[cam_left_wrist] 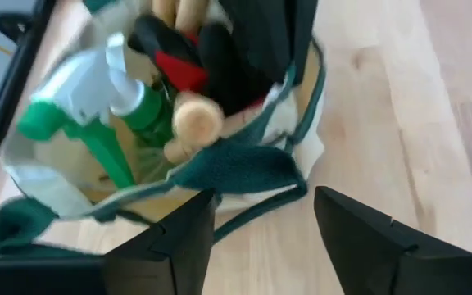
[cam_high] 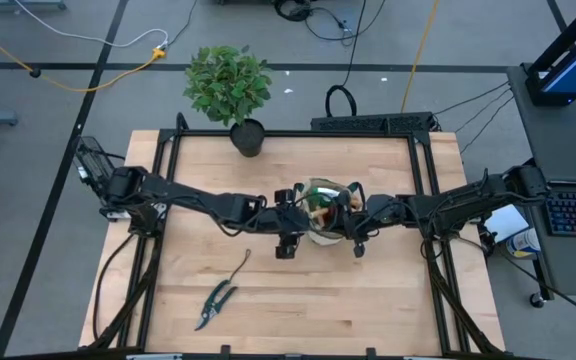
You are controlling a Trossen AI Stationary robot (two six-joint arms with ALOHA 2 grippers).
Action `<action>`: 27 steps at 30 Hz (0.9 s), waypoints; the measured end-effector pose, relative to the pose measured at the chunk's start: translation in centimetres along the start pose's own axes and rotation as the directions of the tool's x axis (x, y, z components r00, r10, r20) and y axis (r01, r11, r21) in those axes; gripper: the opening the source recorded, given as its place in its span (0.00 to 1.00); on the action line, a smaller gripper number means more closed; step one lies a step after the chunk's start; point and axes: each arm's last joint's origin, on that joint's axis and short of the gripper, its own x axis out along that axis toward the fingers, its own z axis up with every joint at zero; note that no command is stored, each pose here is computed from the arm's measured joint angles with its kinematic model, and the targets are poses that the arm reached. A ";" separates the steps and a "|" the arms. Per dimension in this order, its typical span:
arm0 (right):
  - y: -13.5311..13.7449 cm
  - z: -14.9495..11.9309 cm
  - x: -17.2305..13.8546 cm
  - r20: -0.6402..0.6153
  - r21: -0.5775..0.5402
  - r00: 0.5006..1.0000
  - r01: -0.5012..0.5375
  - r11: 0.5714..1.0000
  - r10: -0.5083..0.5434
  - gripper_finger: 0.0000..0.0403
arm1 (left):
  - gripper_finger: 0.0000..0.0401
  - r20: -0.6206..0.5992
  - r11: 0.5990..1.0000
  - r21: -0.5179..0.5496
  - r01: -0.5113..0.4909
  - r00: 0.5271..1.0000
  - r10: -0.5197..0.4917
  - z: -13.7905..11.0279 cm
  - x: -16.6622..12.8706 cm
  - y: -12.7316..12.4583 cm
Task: Pick & Place Garden tools in Gardening bag
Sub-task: Put the brown hand rake into the light brown gardening bag
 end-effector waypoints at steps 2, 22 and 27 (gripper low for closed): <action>0.0 0.0 0.0 0.000 0.000 1.000 0.000 1.000 0.000 0.00 | 0.49 -0.013 1.000 0.003 0.000 1.000 0.000 -0.2 0.1 0.0; 0.0 0.0 0.0 0.004 0.121 1.000 -0.003 0.993 0.002 0.05 | 0.03 -0.097 0.978 0.195 0.073 0.994 -0.055 -1.1 0.4 -0.4; 0.0 1.3 -0.2 0.148 0.138 0.989 -0.051 0.989 0.031 0.16 | 0.04 -0.154 0.971 0.221 0.089 0.987 -0.055 -1.6 0.3 -0.4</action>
